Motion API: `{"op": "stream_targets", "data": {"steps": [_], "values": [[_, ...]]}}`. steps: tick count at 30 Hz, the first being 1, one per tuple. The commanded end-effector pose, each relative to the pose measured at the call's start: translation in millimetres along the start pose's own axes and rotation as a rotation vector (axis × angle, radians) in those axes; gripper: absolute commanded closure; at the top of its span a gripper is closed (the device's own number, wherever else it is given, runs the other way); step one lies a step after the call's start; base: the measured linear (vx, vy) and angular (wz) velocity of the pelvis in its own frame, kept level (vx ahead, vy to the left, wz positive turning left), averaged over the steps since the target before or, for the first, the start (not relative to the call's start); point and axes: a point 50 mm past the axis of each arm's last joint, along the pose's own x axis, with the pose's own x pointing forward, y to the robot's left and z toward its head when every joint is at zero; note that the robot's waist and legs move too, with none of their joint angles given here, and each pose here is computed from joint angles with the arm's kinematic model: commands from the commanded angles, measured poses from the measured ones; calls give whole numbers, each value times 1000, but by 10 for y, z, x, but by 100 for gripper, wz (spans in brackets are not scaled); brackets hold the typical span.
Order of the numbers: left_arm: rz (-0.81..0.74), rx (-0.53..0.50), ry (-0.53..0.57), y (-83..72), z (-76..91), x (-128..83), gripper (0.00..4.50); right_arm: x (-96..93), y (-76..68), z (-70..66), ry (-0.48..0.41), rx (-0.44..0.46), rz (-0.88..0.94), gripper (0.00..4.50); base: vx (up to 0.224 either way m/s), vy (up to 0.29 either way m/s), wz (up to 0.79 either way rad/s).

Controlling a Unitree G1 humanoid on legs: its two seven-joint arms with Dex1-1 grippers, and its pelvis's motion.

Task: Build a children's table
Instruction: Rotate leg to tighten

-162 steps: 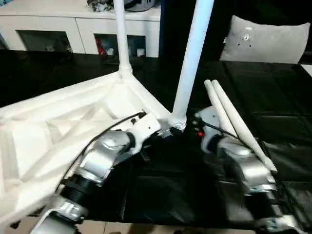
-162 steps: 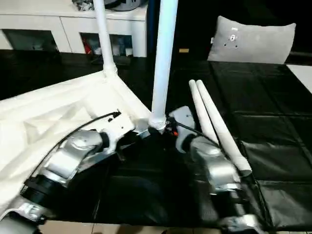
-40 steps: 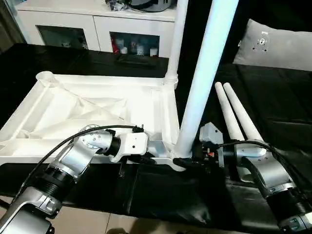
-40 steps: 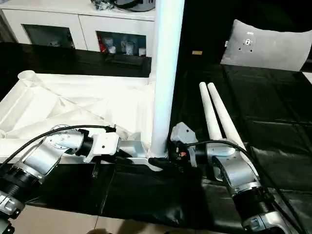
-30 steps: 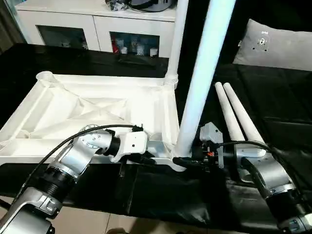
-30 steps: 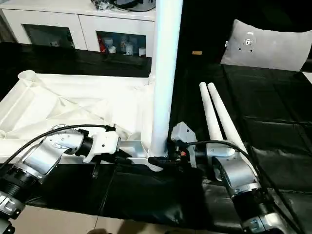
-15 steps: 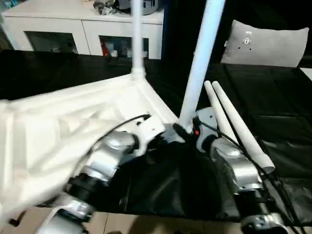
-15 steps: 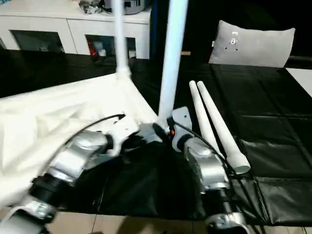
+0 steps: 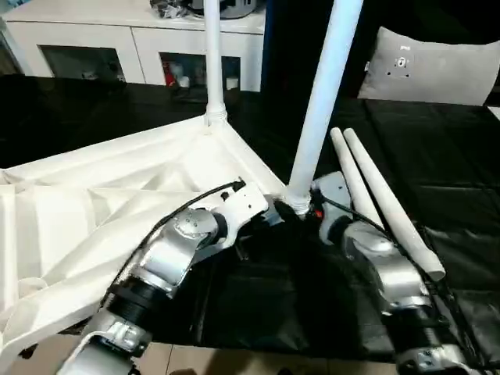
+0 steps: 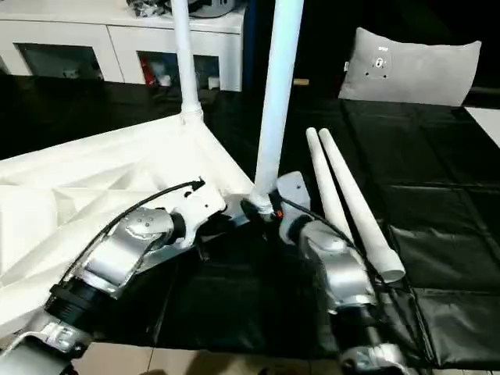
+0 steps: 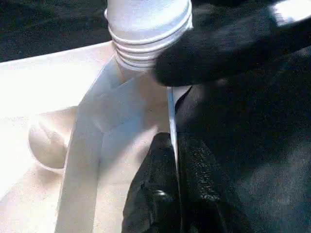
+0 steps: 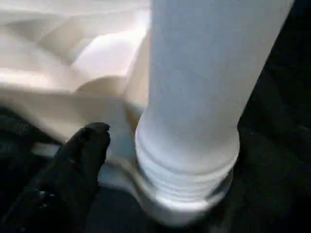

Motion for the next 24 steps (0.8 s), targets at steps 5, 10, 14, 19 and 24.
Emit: {"op": "stream_targets", "data": {"steps": [5,10,14,19,24], "values": [[-143,125,15,4,-123,-133,450,-131,-24,97,-22,-115,229,2,0,0,0],[-272,186,42,-31,-228,-235,450,-230,-116,131,-7,-150,310,2,0,0,0],[-323,214,46,-53,-248,-271,450,-252,-121,131,7,-172,345,2,0,0,0],[-438,276,64,-88,-282,-356,450,-300,-93,113,57,-224,458,2,0,0,0],[-488,310,61,-73,-269,-388,450,-319,-76,96,74,-217,529,45,0,0,0]]}}
